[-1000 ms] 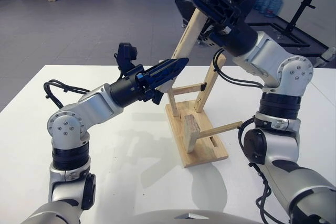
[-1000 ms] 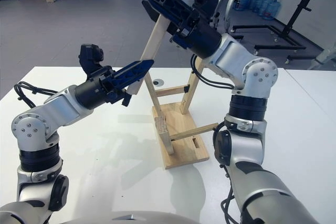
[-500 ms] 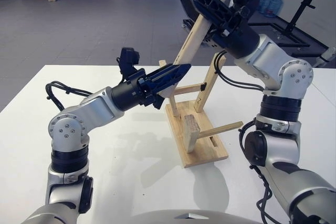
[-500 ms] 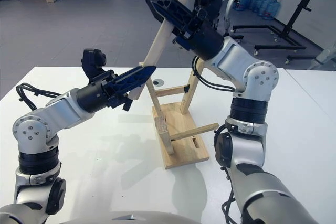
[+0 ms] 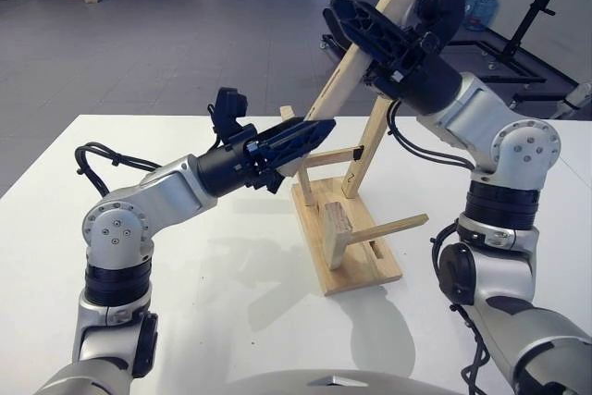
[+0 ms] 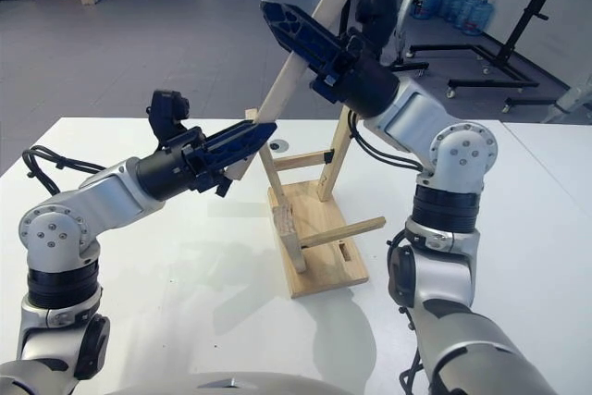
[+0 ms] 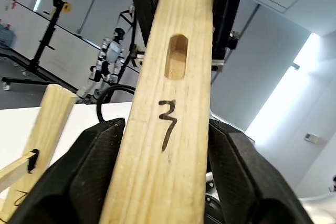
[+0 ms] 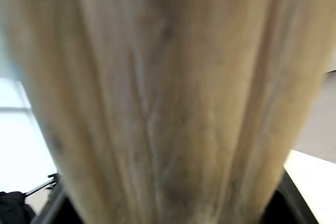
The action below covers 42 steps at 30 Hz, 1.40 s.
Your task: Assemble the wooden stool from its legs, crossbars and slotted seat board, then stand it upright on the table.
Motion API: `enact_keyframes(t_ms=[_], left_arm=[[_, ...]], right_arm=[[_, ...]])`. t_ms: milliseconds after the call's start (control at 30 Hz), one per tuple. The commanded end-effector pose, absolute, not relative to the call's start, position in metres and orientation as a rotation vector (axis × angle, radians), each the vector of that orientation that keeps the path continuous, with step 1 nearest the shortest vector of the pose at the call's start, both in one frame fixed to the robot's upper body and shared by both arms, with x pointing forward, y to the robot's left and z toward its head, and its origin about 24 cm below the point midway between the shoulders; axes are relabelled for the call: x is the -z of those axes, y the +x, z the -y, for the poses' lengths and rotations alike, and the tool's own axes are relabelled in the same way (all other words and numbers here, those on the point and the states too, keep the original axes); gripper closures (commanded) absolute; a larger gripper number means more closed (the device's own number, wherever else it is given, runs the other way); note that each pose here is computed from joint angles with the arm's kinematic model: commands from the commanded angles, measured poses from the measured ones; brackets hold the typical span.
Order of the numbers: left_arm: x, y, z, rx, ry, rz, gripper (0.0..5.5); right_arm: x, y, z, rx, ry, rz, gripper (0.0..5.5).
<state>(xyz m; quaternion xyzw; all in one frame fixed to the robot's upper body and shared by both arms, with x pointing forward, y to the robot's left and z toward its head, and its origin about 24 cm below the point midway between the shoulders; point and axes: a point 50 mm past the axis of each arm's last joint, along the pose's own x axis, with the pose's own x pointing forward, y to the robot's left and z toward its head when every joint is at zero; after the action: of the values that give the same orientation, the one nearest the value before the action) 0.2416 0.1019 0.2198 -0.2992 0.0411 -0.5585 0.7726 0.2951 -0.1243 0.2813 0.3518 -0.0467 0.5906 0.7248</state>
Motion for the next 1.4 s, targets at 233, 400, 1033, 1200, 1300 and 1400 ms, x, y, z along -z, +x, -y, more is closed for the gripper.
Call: enact_keyframes(t_ms=[233, 400, 1033, 1200, 1300, 1400], left_arm=[[-0.236, 0.254, -0.131, 1.006, -0.604, 0.011, 1.10], [-0.232, 0.247, -0.177, 0.756, -0.513, 0.047, 1.04], [-0.100, 0.203, -0.140, 1.167, 0.106, -0.466, 1.04], [-0.106, 0.202, -0.113, 1.244, 0.139, -0.405, 1.04], [-0.105, 0.204, -0.097, 1.293, 0.185, -0.370, 1.04], [-0.103, 0.205, -0.077, 1.362, 0.248, -0.342, 1.04]], right_arm=[[-0.269, 0.308, 0.144, -1.124, 0.699, 0.117, 3.48], [-0.280, 0.301, 0.168, -1.081, 0.642, 0.174, 3.48], [-0.306, 0.285, 0.211, -0.955, 0.504, 0.244, 3.48], [-0.311, 0.290, 0.204, -0.989, 0.503, 0.199, 3.48], [-0.313, 0.295, 0.202, -0.998, 0.511, 0.185, 3.48], [-0.313, 0.300, 0.195, -1.024, 0.512, 0.172, 3.48]])
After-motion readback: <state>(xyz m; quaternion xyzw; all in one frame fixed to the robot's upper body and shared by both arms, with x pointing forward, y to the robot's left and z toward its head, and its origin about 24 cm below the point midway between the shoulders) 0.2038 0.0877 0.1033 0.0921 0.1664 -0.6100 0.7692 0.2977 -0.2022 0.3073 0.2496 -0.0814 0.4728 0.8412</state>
